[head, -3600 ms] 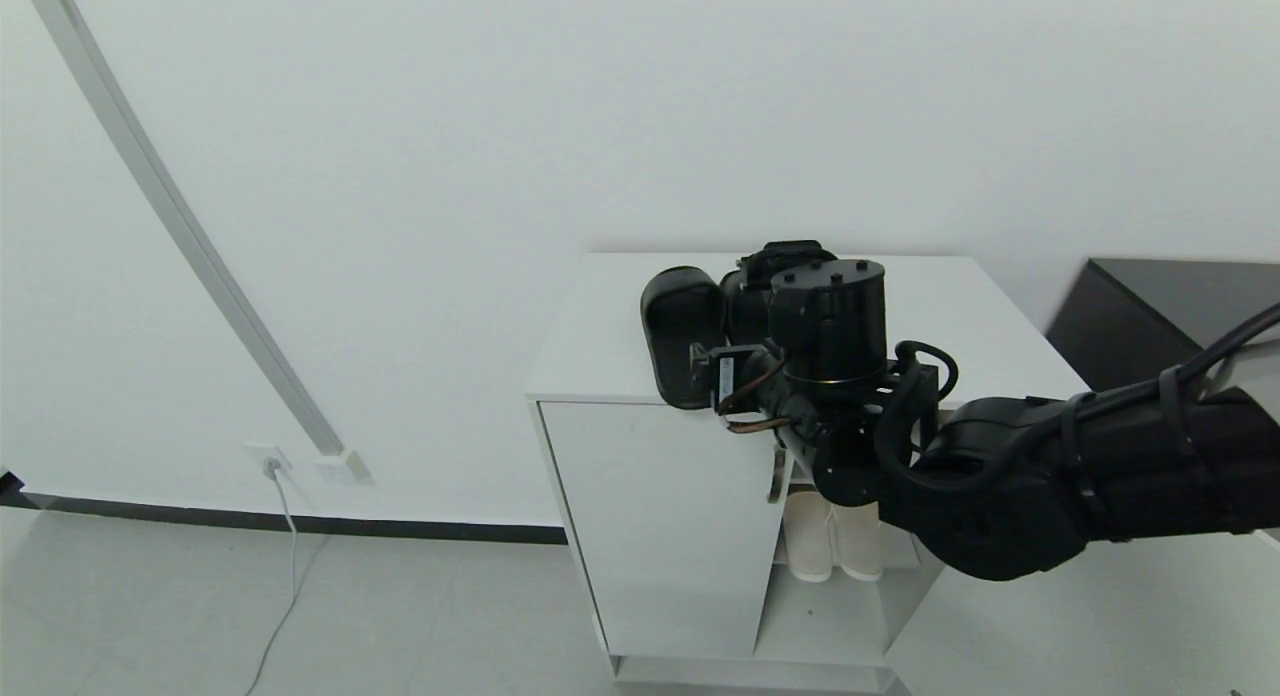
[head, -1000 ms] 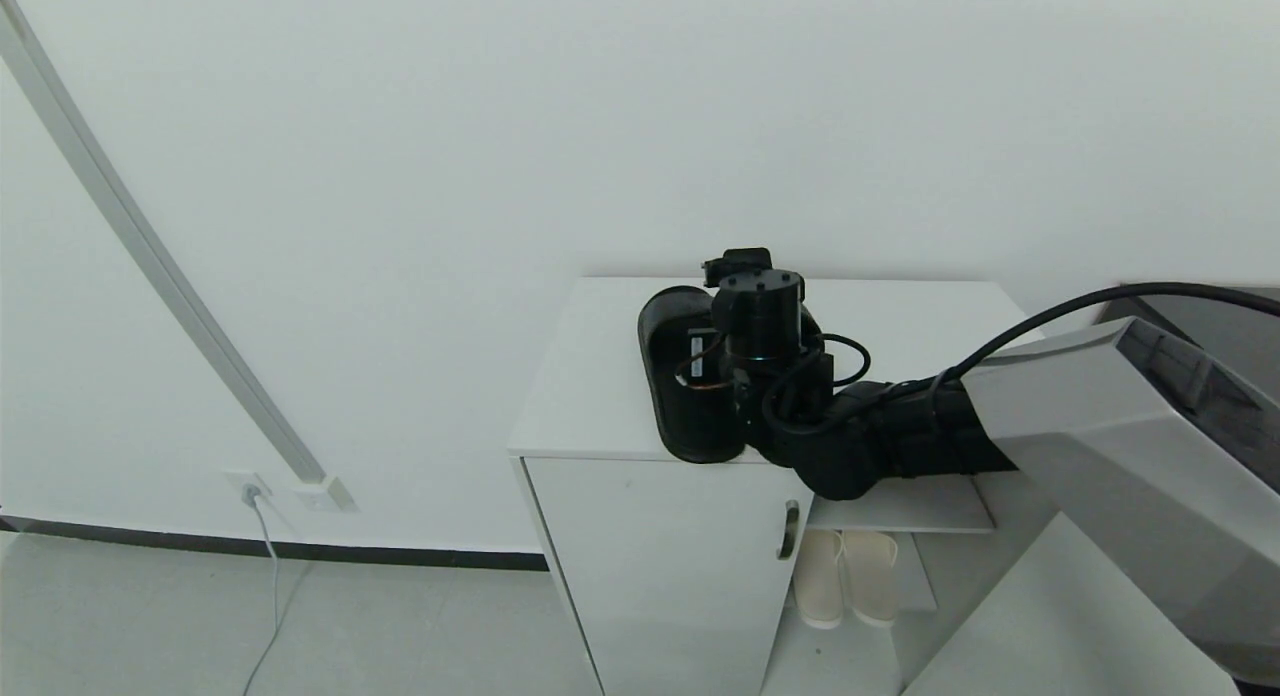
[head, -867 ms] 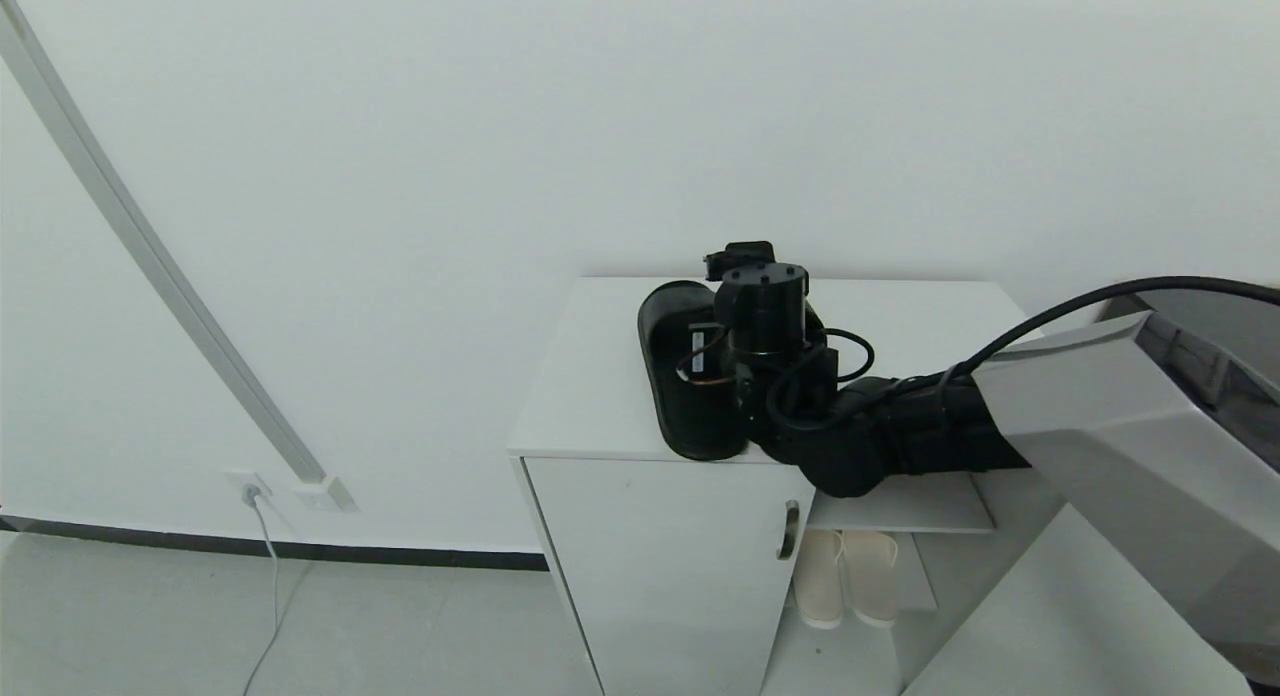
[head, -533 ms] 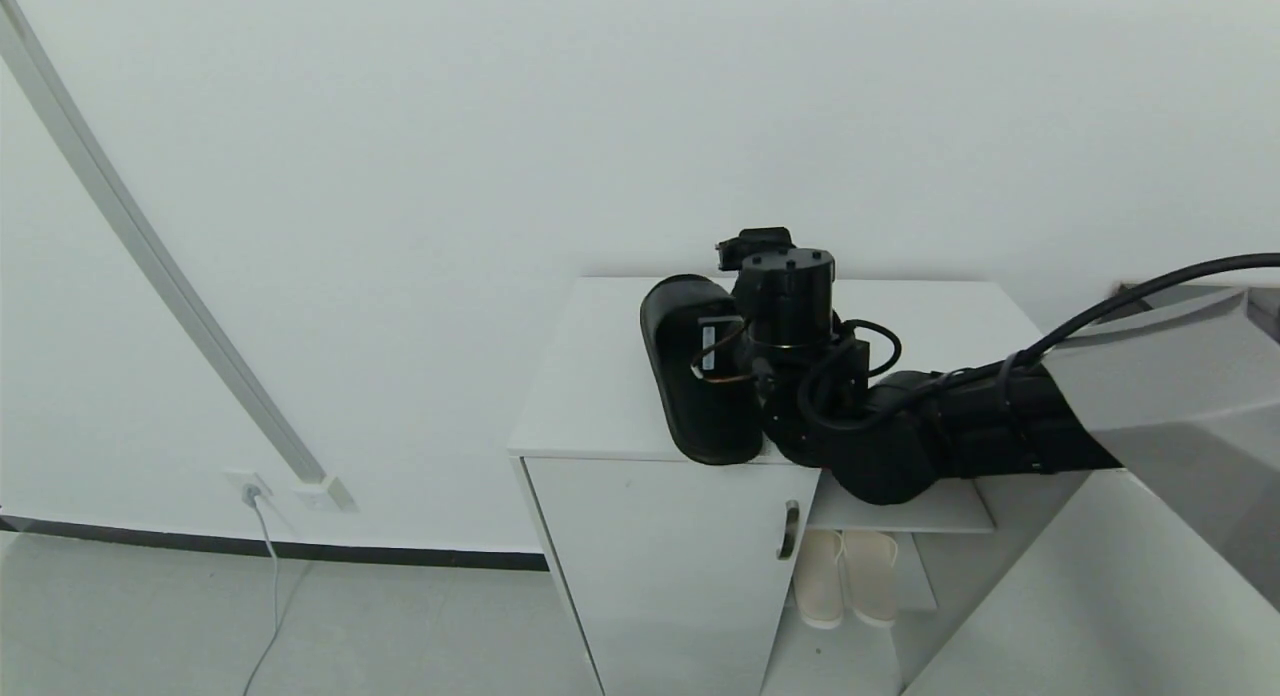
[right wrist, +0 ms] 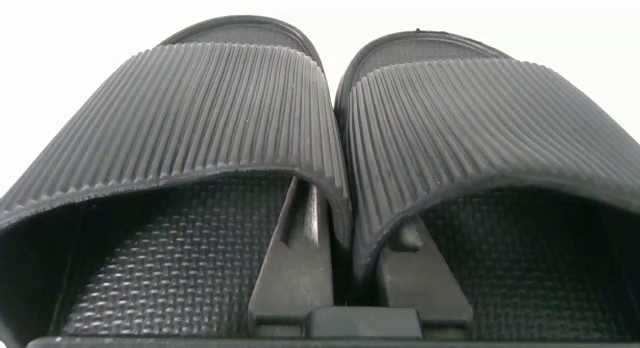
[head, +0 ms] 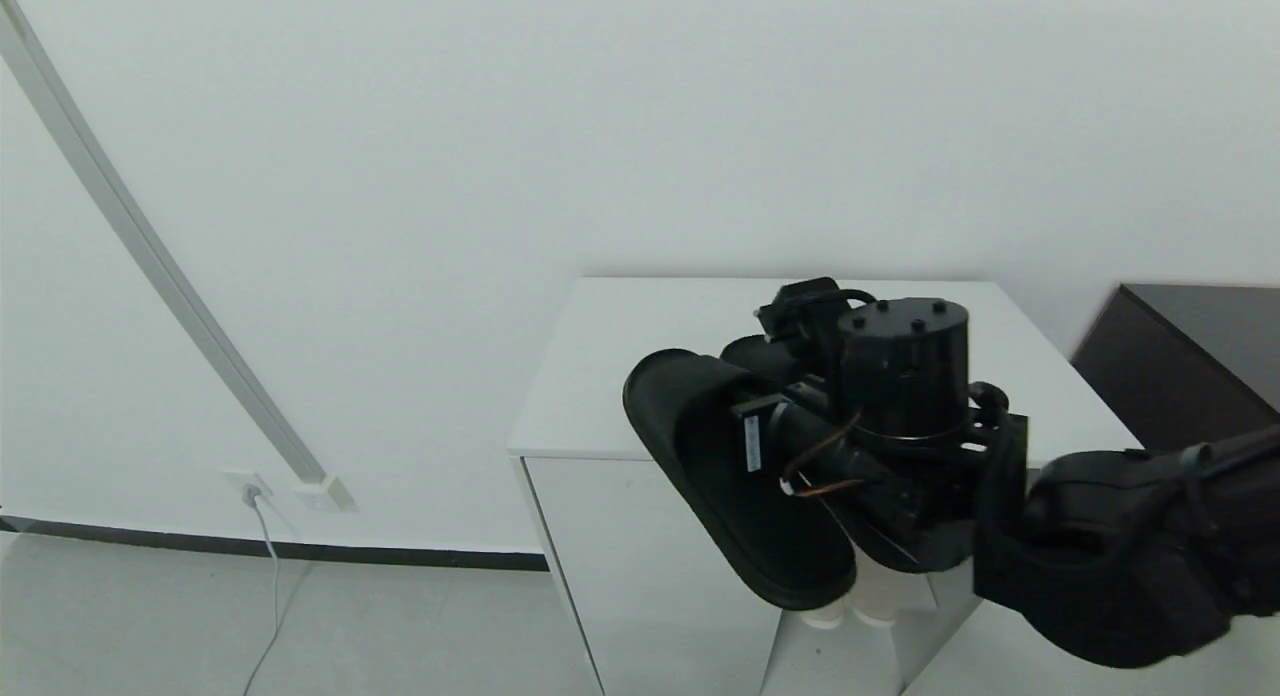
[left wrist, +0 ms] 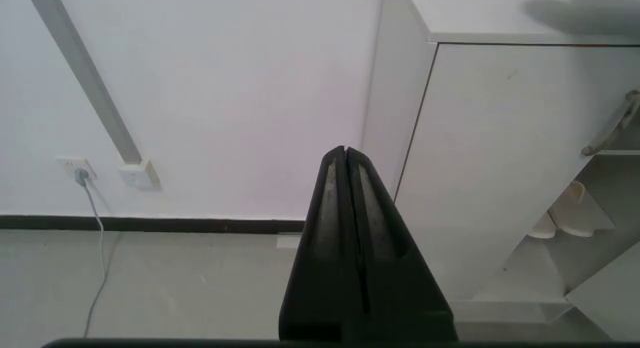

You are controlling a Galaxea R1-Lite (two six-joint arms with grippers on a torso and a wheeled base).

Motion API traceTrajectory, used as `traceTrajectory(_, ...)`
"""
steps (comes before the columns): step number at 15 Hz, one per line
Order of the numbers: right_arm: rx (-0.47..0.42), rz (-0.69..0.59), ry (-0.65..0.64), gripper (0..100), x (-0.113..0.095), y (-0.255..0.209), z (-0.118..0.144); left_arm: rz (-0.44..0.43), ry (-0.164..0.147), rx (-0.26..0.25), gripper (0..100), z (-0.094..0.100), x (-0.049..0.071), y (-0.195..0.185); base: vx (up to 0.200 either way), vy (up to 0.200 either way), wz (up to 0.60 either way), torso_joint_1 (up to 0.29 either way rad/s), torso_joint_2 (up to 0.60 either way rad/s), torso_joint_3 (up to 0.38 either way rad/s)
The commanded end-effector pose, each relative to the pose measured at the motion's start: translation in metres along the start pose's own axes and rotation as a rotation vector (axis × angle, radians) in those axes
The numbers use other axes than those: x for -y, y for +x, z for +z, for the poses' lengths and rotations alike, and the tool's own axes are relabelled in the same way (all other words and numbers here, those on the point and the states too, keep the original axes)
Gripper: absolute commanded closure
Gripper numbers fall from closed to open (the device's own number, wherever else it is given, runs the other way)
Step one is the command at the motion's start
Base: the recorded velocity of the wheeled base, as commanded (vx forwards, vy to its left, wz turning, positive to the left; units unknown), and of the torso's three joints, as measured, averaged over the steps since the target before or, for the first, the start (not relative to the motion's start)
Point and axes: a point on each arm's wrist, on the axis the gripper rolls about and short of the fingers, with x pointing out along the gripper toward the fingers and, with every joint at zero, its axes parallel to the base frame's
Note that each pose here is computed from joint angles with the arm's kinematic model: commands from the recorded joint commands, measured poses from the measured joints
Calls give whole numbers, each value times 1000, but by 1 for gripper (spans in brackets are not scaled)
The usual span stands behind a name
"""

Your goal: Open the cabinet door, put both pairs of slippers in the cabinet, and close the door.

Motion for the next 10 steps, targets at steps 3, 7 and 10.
traceTrajectory(3,16,76,2,100,20,-56,6,-1,-2,-1,100,0,0,0,0,0,0,0,0,0)
traceTrajectory(7,-2,68,-7,100,21,-56,0,-1,-2,-1,100,0,0,0,0,0,0,0,0,0)
traceTrajectory(10,0,63,-3,100,21,-57,0,-1,-3,-1,100,0,0,0,0,0,0,0,0,0)
